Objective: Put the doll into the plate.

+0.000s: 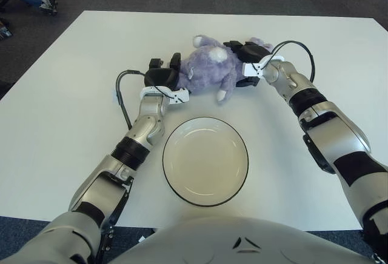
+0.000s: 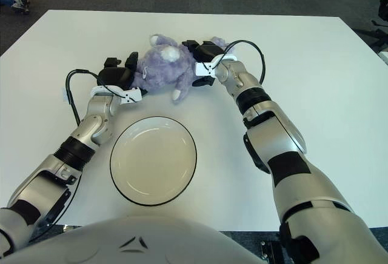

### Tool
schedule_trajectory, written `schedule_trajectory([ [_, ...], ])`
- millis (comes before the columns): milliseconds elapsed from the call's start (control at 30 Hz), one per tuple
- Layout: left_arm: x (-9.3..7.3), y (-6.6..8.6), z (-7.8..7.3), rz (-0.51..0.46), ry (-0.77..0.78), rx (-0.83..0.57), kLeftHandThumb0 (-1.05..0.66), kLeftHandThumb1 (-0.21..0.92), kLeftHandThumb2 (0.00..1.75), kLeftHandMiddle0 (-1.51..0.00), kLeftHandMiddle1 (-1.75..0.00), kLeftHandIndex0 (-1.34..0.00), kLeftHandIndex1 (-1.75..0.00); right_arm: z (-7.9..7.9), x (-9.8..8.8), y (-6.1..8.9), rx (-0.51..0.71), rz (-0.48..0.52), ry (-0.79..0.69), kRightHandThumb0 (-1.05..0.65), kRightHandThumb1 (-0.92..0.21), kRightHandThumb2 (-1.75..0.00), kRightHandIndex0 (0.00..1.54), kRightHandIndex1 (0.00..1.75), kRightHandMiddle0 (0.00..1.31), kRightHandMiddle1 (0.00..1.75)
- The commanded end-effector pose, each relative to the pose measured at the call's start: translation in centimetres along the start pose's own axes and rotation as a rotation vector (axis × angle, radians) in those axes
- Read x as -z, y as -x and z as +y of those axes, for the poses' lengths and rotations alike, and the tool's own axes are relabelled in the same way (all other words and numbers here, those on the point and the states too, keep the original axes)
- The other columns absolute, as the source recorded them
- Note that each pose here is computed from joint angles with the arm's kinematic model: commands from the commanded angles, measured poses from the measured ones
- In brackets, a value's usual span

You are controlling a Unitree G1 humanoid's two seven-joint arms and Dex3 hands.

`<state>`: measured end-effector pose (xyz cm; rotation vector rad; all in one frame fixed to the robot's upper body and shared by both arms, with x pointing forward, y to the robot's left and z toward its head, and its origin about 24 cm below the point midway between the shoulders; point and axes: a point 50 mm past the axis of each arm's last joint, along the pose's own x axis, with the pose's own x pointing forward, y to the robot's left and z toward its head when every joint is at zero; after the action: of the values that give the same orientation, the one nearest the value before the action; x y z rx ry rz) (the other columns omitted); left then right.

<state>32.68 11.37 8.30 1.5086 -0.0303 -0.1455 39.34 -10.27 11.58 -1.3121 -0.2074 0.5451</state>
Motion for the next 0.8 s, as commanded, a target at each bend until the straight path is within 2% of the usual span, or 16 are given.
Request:
schedule_trajectory([
  [0,-0.54,-0.53,0.61,-0.036,-0.008,0.002,-0.86,0.87,0.49,0.00,-1.35,0.00,-0.42,0.86,0.60,0.37,-0.022,0.023,-0.015,-0.37,-0.18,-1.08,0.02,0.94,0.00,0.51],
  [33,-0.59,-0.57,0.60,-0.041,-0.002,0.003,-0.84,0.86,0.48,0.00,-1.38,0.00,-0.47,0.83,0.61,0.35,-0.017,0.029,-0.016,-0.35,-0.17,-1.09,0.02,1.00,0.00,0.58],
  [67,-0.65,-0.63,0.61,-0.043,0.002,0.003,-0.78,0.77,0.56,0.00,-1.45,0.00,-0.60,0.78,0.64,0.35,-0.013,0.033,-0.017,-0.32,-0.15,-1.12,0.01,1.17,0.00,0.81],
  [100,-0.72,-0.70,0.62,-0.045,0.010,0.001,-0.75,0.70,0.64,0.00,-1.50,0.00,-0.69,0.75,0.67,0.31,-0.010,0.039,-0.020,-0.29,-0.14,-1.14,0.01,1.29,0.00,0.96],
  [167,-0.81,-0.79,0.64,-0.049,0.021,-0.003,-0.68,0.59,0.77,-0.01,-1.62,0.00,-0.93,0.75,0.70,0.26,-0.007,0.047,-0.026,-0.24,-0.12,-1.20,0.05,1.41,0.00,1.28],
  [233,-0.87,-0.87,0.66,-0.056,0.032,-0.008,-0.63,0.51,0.86,-0.06,-1.68,0.00,-1.16,0.76,0.71,0.25,-0.003,0.050,-0.031,-0.18,-0.11,-1.26,0.15,1.50,0.06,1.51],
  [300,-0.91,-0.92,0.67,-0.060,0.039,-0.011,-0.57,0.43,0.95,-0.16,-1.71,0.00,-1.45,0.75,0.72,0.24,-0.001,0.052,-0.035,0.11,-0.28,-1.13,0.37,1.53,0.14,1.63],
  [333,-0.94,-0.96,0.69,-0.067,0.047,-0.013,-0.54,0.40,0.98,-0.19,-1.73,0.00,-1.56,0.73,0.74,0.24,0.002,0.051,-0.039,0.22,-0.34,-1.08,0.46,1.53,0.16,1.67],
  [367,-0.98,-0.99,0.72,-0.077,0.059,-0.017,-0.54,0.40,0.98,-0.19,-1.73,0.00,-1.56,0.70,0.80,0.29,0.010,0.047,-0.051,0.22,-0.34,-1.08,0.46,1.53,0.16,1.67],
  [400,-1.00,-1.01,0.74,-0.084,0.068,-0.019,-0.28,0.41,1.05,-0.31,-1.72,-0.08,-1.62,0.67,0.84,0.32,0.015,0.043,-0.060,0.14,-0.27,-1.19,0.61,1.45,0.32,1.70],
  [500,-1.04,-1.05,0.79,-0.107,0.095,-0.031,-0.10,0.39,1.15,-0.51,-1.65,-0.27,-1.71,0.63,0.94,0.39,0.033,0.034,-0.076,0.05,-0.13,-1.37,0.82,1.31,0.58,1.73],
  [567,-1.06,-1.07,0.83,-0.126,0.110,-0.046,-0.06,0.39,1.17,-0.55,-1.63,-0.30,-1.72,0.65,0.91,0.42,0.046,0.025,-0.093,0.03,-0.09,-1.40,0.86,1.29,0.64,1.74],
  [633,-1.05,-1.10,0.85,-0.138,0.119,-0.055,-0.03,0.29,1.26,-0.64,-1.52,-0.46,-1.74,0.66,0.88,0.43,0.054,0.019,-0.103,0.01,-0.03,-1.47,0.92,1.25,0.72,1.74],
  [767,-0.90,-1.13,0.82,-0.182,0.163,-0.101,-0.01,0.18,1.36,-0.79,-1.39,-0.59,-1.74,0.57,0.95,0.45,0.064,0.014,-0.144,0.01,0.03,-1.54,0.96,1.23,0.79,1.75],
])
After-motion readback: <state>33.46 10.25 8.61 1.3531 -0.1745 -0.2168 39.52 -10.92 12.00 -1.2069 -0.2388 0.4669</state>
